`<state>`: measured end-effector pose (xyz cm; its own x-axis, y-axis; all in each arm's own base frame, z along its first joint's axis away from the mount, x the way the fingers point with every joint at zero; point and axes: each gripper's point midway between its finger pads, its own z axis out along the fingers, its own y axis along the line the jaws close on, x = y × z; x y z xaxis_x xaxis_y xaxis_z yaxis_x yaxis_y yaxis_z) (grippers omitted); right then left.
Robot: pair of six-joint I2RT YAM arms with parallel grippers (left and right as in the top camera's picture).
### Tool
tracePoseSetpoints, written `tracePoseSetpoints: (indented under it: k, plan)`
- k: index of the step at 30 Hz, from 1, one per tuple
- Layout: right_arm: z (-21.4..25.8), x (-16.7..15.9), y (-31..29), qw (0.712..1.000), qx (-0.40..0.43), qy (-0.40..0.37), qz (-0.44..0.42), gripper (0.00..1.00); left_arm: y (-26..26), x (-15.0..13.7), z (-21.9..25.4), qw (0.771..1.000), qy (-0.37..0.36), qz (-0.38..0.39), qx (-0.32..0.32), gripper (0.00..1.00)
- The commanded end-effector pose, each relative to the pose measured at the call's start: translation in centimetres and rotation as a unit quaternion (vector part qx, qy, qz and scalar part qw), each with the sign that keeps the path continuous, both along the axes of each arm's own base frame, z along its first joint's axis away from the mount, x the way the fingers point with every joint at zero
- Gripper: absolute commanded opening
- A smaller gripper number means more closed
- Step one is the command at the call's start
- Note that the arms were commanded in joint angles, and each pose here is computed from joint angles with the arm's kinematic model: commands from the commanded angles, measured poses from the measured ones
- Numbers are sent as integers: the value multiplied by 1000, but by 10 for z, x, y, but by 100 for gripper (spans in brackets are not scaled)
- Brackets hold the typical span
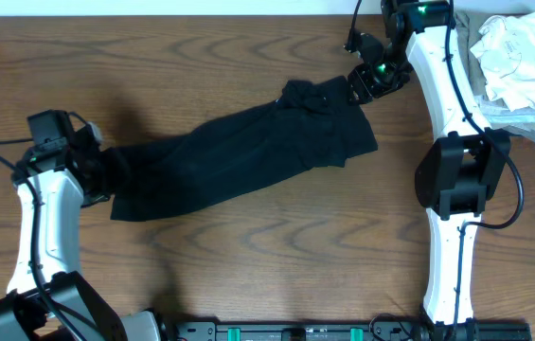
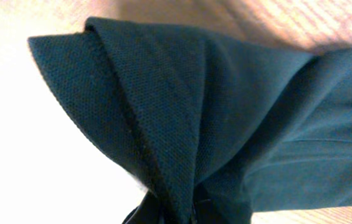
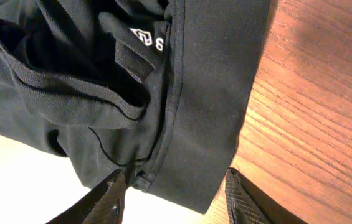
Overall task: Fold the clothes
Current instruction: 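Fold the left end of the shirt rightward over the middle with left gripper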
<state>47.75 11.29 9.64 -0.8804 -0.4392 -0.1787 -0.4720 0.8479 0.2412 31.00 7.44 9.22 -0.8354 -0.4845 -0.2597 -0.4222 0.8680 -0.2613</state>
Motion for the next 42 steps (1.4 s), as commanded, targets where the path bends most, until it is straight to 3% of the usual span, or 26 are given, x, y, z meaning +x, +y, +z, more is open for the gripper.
tracePoseSetpoints:
  k: [1,15,23,24,27,29,39,42]
  plan:
    - [13,1,0,1000,8,-10,-13,50,-13,14,7,999,-24,-21,8,6]
    - [13,0,2,1000,8,-10,-10,51,-125,82,31,982,-147,-114,-14,6]
    - [13,0,2,1000,8,-10,-10,52,-177,95,-4,978,-136,-154,-34,7]
    - [13,0,2,1000,8,-10,-10,52,-182,97,-10,978,-132,-155,-36,13]
    - [13,0,2,1000,8,-10,-10,52,-193,100,-23,978,-127,-162,-41,48]
    - [13,1,2,1000,8,-11,-10,52,-197,100,-25,977,-126,-167,-43,59]
    - [13,1,2,1000,8,-13,-10,54,-193,88,5,973,-137,-182,-34,61]
    - [13,2,3,1000,9,-14,-10,54,-195,79,-3,975,-114,-187,-34,52]
